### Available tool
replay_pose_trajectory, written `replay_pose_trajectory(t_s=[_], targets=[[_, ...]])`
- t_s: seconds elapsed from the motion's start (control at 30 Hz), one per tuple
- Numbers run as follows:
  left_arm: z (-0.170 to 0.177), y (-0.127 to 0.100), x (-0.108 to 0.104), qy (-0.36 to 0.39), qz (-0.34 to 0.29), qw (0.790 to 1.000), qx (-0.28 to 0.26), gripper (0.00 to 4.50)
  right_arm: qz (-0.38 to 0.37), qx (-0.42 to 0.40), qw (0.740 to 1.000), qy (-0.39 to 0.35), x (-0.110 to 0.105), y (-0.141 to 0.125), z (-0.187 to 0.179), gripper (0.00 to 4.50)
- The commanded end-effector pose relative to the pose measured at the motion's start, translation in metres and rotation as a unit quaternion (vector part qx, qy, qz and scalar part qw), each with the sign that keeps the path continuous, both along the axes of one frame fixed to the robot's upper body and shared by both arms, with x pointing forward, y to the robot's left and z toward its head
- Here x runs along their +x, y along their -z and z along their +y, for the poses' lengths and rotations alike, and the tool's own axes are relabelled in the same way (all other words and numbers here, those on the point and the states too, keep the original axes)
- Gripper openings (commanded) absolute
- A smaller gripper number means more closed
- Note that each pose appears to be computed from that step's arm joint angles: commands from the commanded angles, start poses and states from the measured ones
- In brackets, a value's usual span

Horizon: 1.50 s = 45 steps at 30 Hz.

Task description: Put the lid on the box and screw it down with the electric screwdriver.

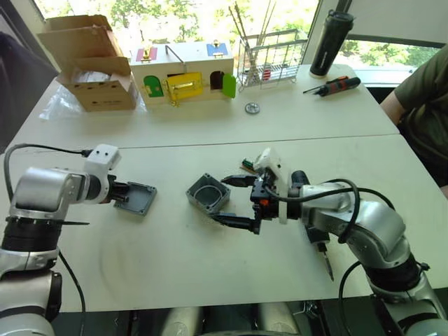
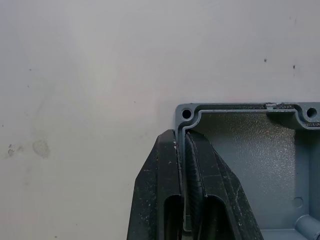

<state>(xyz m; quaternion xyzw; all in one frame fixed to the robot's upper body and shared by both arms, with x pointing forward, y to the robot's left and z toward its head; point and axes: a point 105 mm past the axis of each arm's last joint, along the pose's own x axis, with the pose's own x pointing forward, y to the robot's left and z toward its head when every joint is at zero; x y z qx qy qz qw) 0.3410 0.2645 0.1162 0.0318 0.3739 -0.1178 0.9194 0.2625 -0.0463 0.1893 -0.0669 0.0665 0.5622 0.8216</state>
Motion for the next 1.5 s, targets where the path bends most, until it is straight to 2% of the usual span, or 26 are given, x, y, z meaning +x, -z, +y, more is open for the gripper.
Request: replay_pose_trajectory(t_s=[0.03, 0.1, 0.23, 0.4, 0.57, 0.77, 1.2, 1.3, 1.5], targets=[[-0.014, -0.066, 0.029, 0.031, -0.156, 0.987, -0.035, 0.03, -0.03, 0.074, 0.997, 0.023, 0.012, -0.039, -0.008, 4.5], [-0.026, -0.091, 0.038, 0.051, -0.207, 0.975, -0.06, 0.03, -0.03, 0.108, 0.993, 0.045, 0.023, -0.054, -0.011, 4.5], [-0.052, -0.127, 0.044, 0.092, -0.272, 0.953, -0.093, 0.03, -0.009, 0.151, 0.984, 0.093, 0.044, -0.067, -0.009, 4.5], [-0.086, -0.154, 0.046, 0.133, -0.333, 0.926, -0.116, 0.03, 0.032, 0.185, 0.974, 0.13, 0.067, -0.07, 0.0, 4.5], [-0.118, -0.159, 0.045, 0.169, -0.354, 0.91, -0.131, 0.03, 0.074, 0.162, 0.974, 0.143, 0.081, -0.059, 0.014, 4.5], [-0.141, -0.157, 0.043, 0.199, -0.359, 0.9, -0.147, 0.03, 0.11, 0.183, 0.968, 0.132, 0.08, -0.061, 0.023, 4.5], [-0.144, -0.158, 0.042, 0.203, -0.359, 0.898, -0.152, 0.03, 0.129, 0.212, 0.957, 0.151, 0.086, -0.062, 0.018, 4.5], [-0.145, -0.158, 0.042, 0.203, -0.358, 0.898, -0.155, 0.0, 0.129, 0.216, 0.956, 0.149, 0.086, -0.062, 0.02, 3.88], [-0.145, -0.158, 0.042, 0.204, -0.357, 0.898, -0.159, 0.0, 0.127, 0.227, 0.954, 0.147, 0.084, -0.063, 0.022, 1.77]])
